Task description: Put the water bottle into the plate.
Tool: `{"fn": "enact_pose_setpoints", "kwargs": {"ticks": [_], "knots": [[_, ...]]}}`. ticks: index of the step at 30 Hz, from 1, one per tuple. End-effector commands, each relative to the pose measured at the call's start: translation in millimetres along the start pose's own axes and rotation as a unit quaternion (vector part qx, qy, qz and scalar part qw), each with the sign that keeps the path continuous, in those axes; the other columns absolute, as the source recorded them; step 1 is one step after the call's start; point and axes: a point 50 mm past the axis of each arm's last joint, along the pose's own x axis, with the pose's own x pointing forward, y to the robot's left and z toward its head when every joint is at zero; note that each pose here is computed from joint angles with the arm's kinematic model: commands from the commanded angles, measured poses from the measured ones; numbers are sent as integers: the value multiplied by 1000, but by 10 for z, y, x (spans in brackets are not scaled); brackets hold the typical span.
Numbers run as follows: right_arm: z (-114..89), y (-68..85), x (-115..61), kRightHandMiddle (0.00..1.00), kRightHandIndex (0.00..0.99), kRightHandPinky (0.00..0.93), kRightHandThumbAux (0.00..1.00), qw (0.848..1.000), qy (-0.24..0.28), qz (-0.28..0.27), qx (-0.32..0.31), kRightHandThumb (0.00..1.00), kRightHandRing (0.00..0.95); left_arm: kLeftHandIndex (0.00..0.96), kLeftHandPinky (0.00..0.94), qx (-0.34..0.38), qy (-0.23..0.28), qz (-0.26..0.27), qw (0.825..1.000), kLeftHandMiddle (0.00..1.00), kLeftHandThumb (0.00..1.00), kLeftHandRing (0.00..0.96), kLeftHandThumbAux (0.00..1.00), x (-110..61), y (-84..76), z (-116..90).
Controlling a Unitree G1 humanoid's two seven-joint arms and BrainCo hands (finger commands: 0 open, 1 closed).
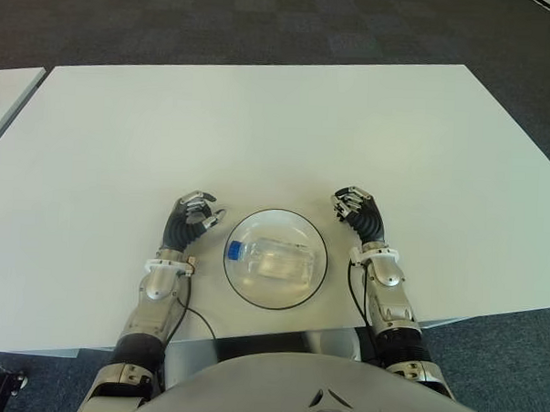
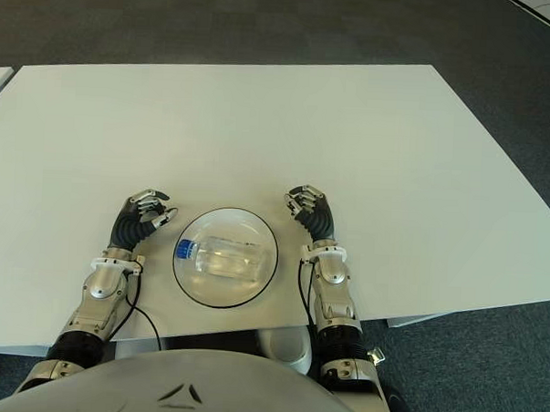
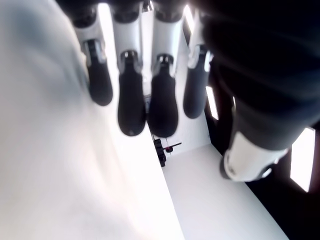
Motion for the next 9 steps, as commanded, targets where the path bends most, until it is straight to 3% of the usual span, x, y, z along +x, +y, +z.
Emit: {"fn": "enact_pose_setpoints", "kwargs": {"ticks": [1, 9], "knots": [[-95, 17, -2, 654, 436, 692, 727, 999, 34, -4, 0, 708, 671, 432, 676, -9, 34, 11, 999, 690, 697, 692, 721, -68, -6, -91], [-69, 32, 58, 663, 436, 685, 727, 1000, 27, -4, 11, 708, 673, 432, 677, -16, 34, 19, 999, 699, 698, 699, 721, -10, -5, -55]]}}
